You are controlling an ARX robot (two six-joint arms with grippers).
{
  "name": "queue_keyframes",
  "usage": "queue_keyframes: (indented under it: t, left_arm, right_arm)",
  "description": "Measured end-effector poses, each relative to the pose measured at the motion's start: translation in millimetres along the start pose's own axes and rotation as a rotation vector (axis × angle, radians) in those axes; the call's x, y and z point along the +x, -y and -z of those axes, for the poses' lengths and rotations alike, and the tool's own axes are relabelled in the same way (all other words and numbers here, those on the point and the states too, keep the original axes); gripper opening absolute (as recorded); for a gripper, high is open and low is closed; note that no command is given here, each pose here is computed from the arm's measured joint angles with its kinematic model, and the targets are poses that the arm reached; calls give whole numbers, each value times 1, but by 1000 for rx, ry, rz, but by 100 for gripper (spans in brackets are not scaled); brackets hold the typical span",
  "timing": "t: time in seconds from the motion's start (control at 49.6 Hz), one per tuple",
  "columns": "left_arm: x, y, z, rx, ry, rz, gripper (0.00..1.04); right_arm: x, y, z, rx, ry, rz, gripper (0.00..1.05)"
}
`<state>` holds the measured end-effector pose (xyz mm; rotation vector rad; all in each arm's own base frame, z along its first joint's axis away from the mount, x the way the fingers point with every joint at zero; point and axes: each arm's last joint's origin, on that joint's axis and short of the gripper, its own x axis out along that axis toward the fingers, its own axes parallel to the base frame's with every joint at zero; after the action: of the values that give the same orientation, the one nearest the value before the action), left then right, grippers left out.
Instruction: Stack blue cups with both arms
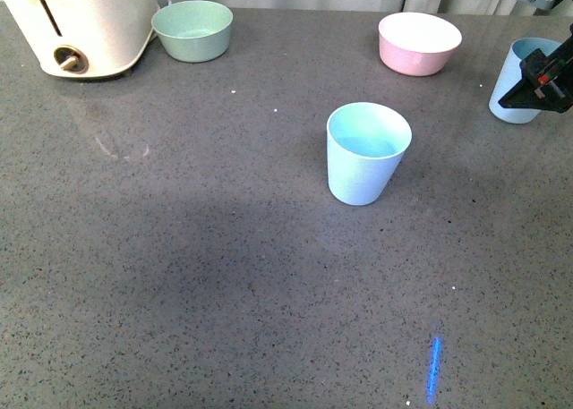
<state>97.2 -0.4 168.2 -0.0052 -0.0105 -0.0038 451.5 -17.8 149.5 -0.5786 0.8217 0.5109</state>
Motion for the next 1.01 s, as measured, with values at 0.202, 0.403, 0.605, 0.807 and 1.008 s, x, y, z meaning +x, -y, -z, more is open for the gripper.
queue_keyframes:
  t: [0.202, 0.403, 0.605, 0.807, 1.008]
  left_arm:
    - [0, 0, 0, 0, 0, 0, 96]
    - [0, 0, 0, 0, 0, 0, 96]
    - [0, 0, 0, 0, 0, 0, 96]
    - [0, 0, 0, 0, 0, 0, 96]
    - [0, 0, 0, 0, 0, 0, 96]
  right_arm:
    - [9, -2, 3, 19, -16, -13, 38]
    - [7, 2, 5, 33, -23, -10, 5]
    - [-8, 9, 5, 42, -9, -10, 2]
    - [-47, -2, -4, -16, 61, -76, 2]
    - [-106, -41, -36, -123, 208, -168, 2]
